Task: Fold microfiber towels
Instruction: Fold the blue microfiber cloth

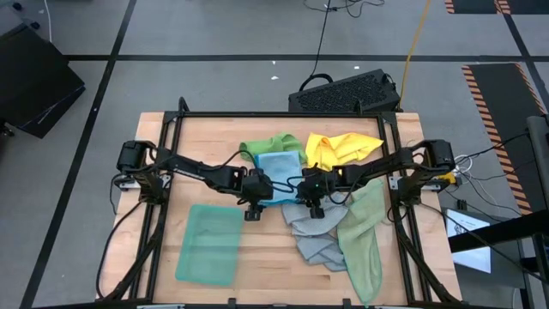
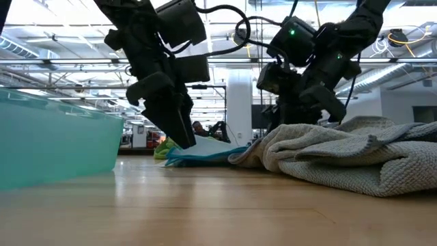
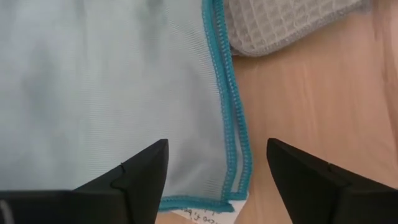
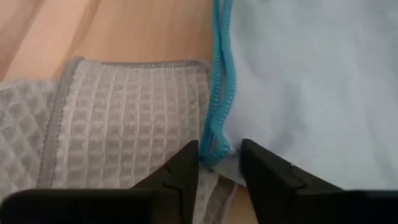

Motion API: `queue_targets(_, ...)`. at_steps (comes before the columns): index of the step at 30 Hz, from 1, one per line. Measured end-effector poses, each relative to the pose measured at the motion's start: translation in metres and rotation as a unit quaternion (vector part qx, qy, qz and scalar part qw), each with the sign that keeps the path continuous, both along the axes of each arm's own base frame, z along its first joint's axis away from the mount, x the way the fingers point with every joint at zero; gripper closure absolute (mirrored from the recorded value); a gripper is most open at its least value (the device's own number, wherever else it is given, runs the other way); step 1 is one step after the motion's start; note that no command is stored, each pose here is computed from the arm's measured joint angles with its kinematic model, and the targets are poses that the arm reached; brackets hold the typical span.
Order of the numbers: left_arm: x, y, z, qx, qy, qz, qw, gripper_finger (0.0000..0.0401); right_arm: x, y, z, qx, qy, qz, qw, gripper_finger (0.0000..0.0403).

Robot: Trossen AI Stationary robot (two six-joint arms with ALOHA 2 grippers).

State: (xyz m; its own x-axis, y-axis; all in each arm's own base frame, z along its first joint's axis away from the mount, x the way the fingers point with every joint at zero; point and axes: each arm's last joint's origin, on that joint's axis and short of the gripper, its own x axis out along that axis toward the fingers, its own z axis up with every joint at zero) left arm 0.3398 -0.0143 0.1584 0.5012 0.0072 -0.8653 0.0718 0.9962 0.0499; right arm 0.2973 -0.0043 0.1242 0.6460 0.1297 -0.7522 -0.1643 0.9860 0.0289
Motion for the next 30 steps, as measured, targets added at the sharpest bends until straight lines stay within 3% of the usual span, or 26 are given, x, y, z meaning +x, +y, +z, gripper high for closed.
queue_targets(7, 0.005, -0.007, -0.012, 0.012, 0.004, -0.005, 1.0, 0.011, 0.002, -0.002, -0.001, 0.009, -0.005, -0.026, 1.0, 0.0393)
queue_targets(13, 0.0, -0.009, -0.022, 0.049, 0.044, 0.006, 0.998, 0.0119, 0.002, -0.009, 0.002, 0.048, -0.01, -0.059, 0.997, 0.0392)
queue_targets(19, 0.0, -0.009, -0.023, 0.052, 0.048, 0.008, 0.997, 0.0142, 0.004, -0.016, 0.011, 0.071, -0.033, -0.078, 0.994, 0.0397)
queue_targets(24, -0.001, -0.009, -0.023, 0.057, 0.053, 0.01, 0.997, 0.0214, 0.003, -0.023, 0.012, 0.081, -0.036, -0.096, 0.991, 0.04)
queue_targets(30, -0.011, -0.004, -0.007, 0.07, 0.063, 0.018, 0.995, 0.0363, 0.003, -0.028, 0.014, 0.1, -0.043, -0.111, 0.988, 0.04)
